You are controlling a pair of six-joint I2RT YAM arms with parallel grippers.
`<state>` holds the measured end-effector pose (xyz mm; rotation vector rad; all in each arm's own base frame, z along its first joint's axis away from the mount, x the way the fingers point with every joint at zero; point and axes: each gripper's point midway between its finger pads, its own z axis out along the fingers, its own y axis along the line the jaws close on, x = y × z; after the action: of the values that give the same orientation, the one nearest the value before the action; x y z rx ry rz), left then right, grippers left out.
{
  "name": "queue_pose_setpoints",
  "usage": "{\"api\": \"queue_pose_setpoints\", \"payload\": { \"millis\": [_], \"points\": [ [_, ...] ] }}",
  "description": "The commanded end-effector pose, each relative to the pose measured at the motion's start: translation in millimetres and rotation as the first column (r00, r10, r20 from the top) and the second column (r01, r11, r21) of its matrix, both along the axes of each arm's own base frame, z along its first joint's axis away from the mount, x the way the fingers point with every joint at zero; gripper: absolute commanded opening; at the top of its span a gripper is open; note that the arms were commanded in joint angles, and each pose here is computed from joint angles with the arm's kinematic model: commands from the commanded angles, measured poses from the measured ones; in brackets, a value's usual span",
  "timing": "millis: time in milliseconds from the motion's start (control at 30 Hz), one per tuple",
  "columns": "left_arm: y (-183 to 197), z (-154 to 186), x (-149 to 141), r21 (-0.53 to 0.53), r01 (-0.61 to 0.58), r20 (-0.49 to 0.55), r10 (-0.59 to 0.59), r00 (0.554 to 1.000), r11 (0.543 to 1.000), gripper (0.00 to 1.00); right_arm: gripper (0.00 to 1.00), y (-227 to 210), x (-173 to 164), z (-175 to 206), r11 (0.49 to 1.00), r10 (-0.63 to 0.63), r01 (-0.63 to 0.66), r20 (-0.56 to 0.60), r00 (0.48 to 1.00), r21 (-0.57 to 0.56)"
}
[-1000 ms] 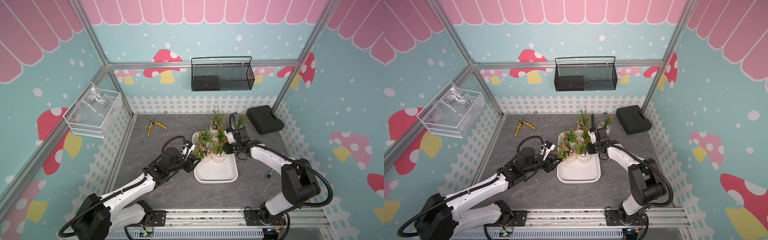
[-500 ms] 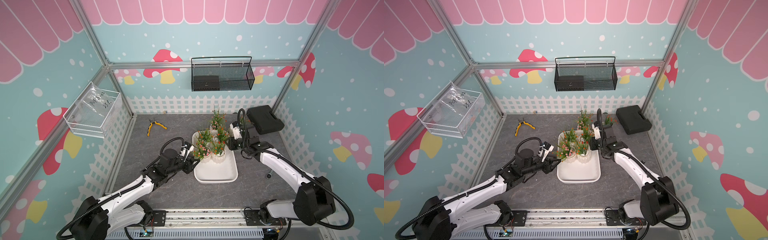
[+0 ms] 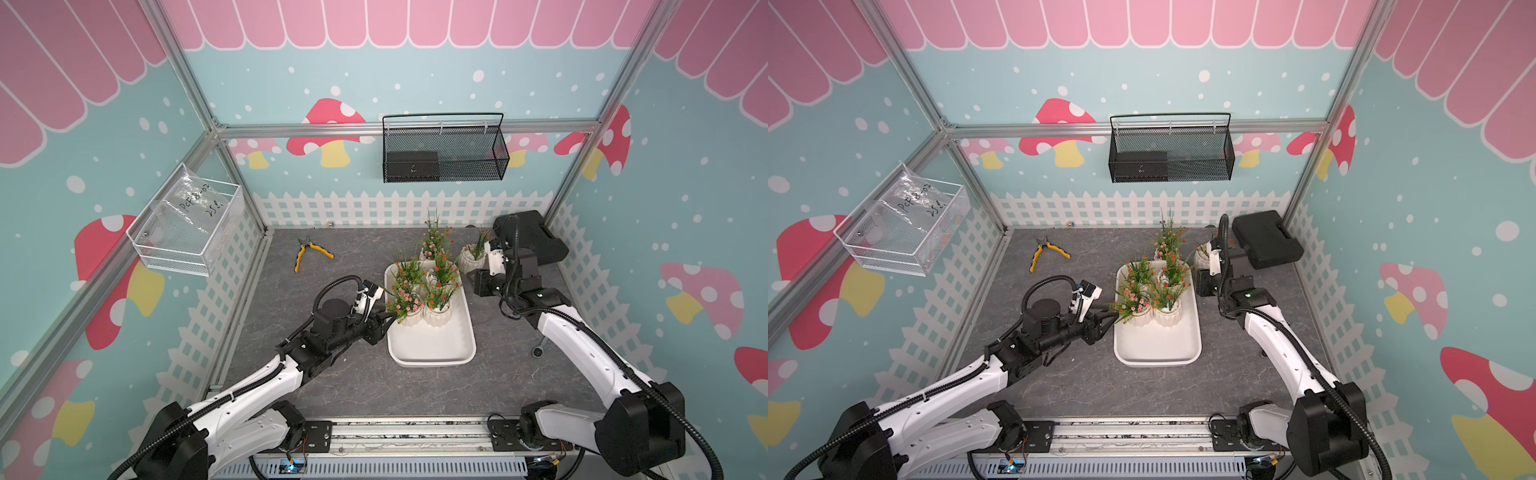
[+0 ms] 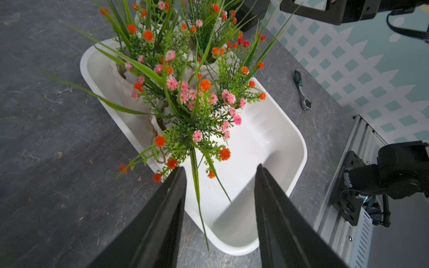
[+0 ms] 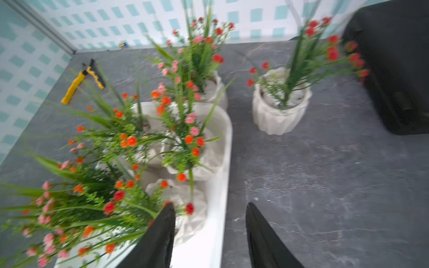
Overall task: Put the potted gypsophila into the storage box
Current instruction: Place the baby's breath potted plant at the storage box, then pick up the baby's breath potted plant from the center of the board.
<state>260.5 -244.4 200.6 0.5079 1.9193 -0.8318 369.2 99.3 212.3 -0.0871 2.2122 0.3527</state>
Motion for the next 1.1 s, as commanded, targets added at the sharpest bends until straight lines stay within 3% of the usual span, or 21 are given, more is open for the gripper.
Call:
{"api": "queue_pose_setpoints", "payload": {
  "millis": [0, 400, 600, 767, 1067],
  "points": [
    [7, 15, 8, -0.035, -0.055, 0.057, 0.057, 0.997, 0.998, 0.49, 0.53, -32, 3, 7, 0.995, -0.100, 0.101, 0.029, 0.995, -0.019],
    [5, 27, 26, -0.044, -0.110, 0.075, 0.113, 0.991, 0.993, 0.51, 0.54, -64, 33, -1, 0.987, -0.156, 0.156, 0.004, 0.988, 0.040],
    [3, 32, 46, -0.013, -0.164, 0.082, 0.165, 0.983, 0.986, 0.51, 0.54, -67, 64, -10, 0.985, -0.157, 0.159, -0.028, 0.987, 0.068],
    [-1, 26, 68, 0.034, -0.192, 0.059, 0.190, 0.980, 0.981, 0.51, 0.54, -80, 94, -23, 0.975, -0.219, 0.220, -0.052, 0.974, 0.030],
    [-16, 27, 99, 0.049, -0.143, 0.084, 0.139, 0.987, 0.988, 0.51, 0.50, -79, 134, -50, 0.979, -0.197, 0.202, -0.124, 0.972, 0.029]
  ]
}}
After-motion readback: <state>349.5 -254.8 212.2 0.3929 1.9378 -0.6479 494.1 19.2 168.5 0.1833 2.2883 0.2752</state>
